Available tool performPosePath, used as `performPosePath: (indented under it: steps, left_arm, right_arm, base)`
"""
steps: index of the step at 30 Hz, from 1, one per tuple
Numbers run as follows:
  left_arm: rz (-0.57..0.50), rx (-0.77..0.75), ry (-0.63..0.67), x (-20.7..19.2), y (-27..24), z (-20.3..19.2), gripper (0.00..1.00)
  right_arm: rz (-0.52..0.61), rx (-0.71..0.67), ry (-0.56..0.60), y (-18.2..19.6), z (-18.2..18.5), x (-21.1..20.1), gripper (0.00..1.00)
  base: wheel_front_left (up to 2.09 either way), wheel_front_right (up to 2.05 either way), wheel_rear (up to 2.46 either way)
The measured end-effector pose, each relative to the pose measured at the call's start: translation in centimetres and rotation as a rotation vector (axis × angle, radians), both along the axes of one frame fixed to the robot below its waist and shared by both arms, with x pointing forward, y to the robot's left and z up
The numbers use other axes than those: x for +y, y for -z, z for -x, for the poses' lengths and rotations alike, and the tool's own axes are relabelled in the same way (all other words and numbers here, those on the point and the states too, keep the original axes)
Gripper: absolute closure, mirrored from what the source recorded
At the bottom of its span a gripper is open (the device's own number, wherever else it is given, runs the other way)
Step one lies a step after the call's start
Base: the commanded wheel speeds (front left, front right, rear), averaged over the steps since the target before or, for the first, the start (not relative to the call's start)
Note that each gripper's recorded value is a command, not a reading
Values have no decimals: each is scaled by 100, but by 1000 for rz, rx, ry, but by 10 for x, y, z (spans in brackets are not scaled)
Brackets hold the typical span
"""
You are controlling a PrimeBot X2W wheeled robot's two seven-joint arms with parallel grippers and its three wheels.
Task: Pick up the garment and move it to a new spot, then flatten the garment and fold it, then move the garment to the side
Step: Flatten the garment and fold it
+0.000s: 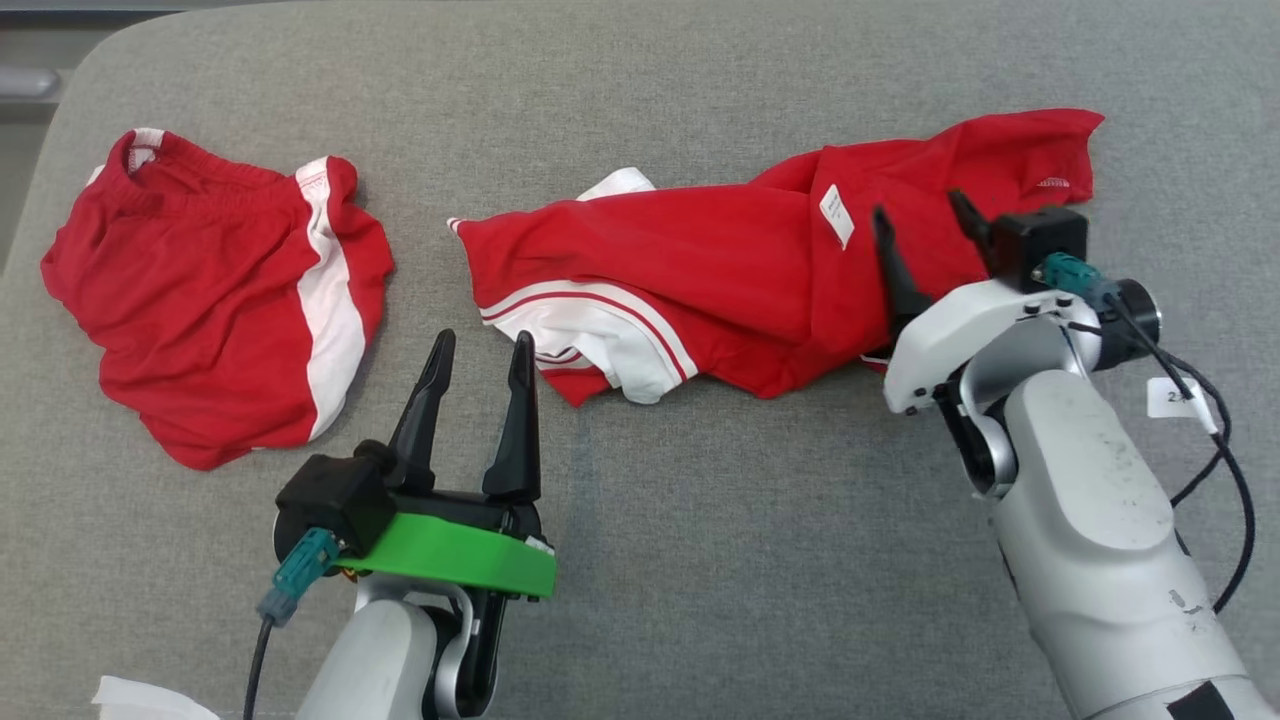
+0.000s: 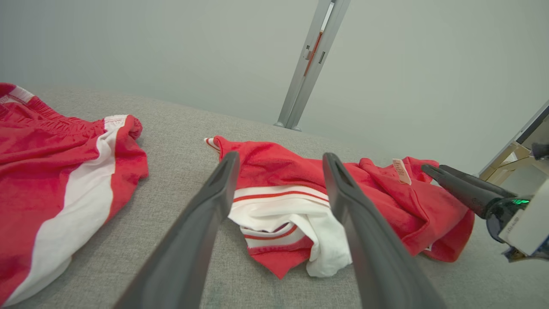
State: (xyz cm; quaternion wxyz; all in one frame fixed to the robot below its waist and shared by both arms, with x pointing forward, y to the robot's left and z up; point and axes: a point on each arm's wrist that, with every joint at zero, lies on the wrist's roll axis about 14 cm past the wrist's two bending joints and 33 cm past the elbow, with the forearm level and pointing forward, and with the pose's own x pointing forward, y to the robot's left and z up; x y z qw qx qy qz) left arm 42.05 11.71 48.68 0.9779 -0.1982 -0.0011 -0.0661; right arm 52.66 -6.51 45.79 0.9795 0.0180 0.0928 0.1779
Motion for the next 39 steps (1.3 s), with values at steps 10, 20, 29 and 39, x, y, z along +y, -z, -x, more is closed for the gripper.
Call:
performPosePath:
  steps: [10,20,29,39]
  left_arm:
    - [-2,7,-33,11,1,4,0]
    - [-2,13,-51,17,2,3,0]
    - [-1,10,-42,13,0,6,0]
    - [3,1,35,-12,-2,10,0]
  right_arm:
    - [-6,28,-143,-7,5,43,0]
    - [42,119,-136,20,0,41,100]
    - [15,29,-96,-2,-4,32,100]
    - [-69,-130,94,-42,18,-33,100]
  base:
    - [0,0,0]
    - [0,0,0]
    - [0,0,0]
    - [0,0,0]
